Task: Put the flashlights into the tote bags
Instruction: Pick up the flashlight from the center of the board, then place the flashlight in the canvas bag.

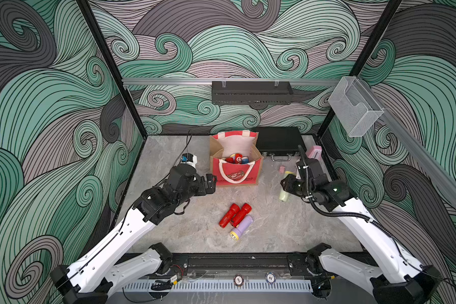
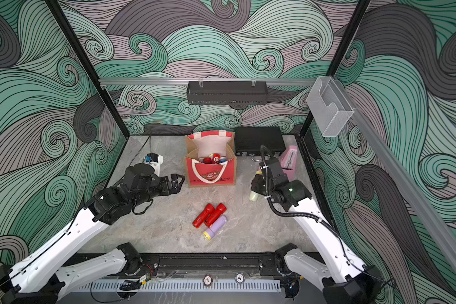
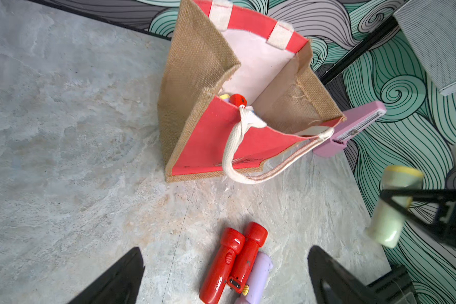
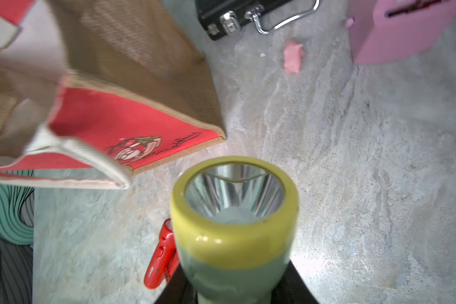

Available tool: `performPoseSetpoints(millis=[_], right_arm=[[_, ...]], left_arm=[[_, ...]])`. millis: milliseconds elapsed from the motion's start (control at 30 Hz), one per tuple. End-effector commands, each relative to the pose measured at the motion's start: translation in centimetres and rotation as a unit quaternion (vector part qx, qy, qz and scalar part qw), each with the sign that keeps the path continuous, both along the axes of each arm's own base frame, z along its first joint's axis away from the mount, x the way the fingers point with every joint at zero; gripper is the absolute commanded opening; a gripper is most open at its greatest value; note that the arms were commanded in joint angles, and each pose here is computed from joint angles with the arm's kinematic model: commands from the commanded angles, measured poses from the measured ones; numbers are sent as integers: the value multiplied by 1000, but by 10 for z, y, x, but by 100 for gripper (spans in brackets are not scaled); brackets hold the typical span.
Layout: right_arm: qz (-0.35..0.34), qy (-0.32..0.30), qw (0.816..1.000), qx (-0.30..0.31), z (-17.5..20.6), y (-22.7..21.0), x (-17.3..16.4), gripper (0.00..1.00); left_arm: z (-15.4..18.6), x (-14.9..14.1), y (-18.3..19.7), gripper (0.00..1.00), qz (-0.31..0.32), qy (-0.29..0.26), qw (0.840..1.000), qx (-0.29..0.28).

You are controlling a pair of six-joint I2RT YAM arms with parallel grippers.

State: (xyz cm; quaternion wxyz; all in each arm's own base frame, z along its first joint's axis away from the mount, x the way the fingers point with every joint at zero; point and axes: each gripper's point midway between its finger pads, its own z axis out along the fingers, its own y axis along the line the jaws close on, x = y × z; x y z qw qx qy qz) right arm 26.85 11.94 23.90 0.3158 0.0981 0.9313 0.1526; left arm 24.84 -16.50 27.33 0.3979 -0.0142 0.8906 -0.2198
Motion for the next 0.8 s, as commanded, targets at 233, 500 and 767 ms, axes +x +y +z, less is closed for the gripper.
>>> performPoseSetpoints(millis=[233,500,767], right_arm=[[120,-83,988,-51,93,73,55,0],[185,-117,975,-43,117,117,93,0],[214,-138,966,-47,126,146,123,0]], left_arm=[[-22,-6,13,99,1,36,999,36],[-46,-4,33,99,62,81,992,76],[-74,-8,13,99,44,138,988,45]])
